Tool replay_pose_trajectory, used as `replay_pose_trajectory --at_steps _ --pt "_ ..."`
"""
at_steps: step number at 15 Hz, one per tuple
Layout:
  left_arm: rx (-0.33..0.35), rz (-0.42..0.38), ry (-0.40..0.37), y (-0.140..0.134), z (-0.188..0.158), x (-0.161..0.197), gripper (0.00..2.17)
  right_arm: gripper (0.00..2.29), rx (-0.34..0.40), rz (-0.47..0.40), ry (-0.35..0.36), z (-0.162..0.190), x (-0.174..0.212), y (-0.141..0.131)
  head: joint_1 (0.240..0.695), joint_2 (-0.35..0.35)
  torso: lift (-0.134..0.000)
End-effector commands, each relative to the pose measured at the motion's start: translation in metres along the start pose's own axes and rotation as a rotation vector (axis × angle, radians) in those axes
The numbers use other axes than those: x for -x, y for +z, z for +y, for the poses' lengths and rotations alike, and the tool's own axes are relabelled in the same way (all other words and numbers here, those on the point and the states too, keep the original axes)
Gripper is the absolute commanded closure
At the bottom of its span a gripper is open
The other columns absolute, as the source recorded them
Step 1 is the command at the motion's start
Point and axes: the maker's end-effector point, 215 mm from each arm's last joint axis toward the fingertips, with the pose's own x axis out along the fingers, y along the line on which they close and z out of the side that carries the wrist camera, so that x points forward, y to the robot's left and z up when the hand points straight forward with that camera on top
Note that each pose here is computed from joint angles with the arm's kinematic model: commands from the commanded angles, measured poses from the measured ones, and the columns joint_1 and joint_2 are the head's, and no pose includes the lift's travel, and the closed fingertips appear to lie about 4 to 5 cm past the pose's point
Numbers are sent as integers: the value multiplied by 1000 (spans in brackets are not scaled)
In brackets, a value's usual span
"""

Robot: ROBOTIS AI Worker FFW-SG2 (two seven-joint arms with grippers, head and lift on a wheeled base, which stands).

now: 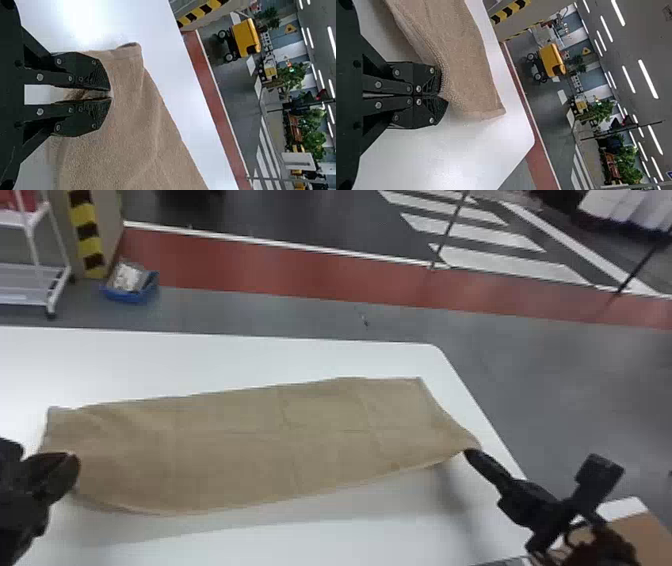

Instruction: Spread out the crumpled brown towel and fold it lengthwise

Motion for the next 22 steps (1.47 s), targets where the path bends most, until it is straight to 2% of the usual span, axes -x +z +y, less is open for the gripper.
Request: replay_pose_trajectory --at_steps 1,4,6,8,11,13,17,18,19,20,21,22 --pt "65 -32 25 12 26 14 1241 1656 7 -6 0 1 4 21 695 -312 -123" --pt "138 -103 42 43 55 29 1241 1656 -1 -9 -3 1 4 55 695 -287 -123" --pt "166 -156 29 71 66 25 1244 1656 15 1 11 7 -16 83 695 -281 -123" --pt "180 -184 31 89 76 12 1305 1656 30 41 29 22 -48 89 695 -272 -123" --pt "218 -221 23 117 93 -10 1349 1656 78 50 86 64 -101 110 695 -232 -123" --pt "226 -254 35 146 114 -28 1349 1656 79 44 112 86 -139 132 695 -188 -123" --pt "262 -308 11 200 149 -54 1349 1656 69 6 156 124 -196 187 604 -129 -123" --pt "267 -339 13 224 160 -61 1345 1656 71 -26 167 133 -208 209 562 -113 -123" --pt "271 -357 5 244 166 -67 1349 1656 74 -50 167 138 -218 227 542 -107 -123" --pt "268 -383 -5 269 170 -69 1349 1656 60 -78 169 139 -224 247 521 -102 -123" --pt "263 -410 -10 293 175 -68 1349 1656 39 -103 183 143 -227 262 470 -99 -123" --pt "256 -433 -13 314 178 -67 1349 1656 23 -132 198 147 -229 280 446 -101 -123"
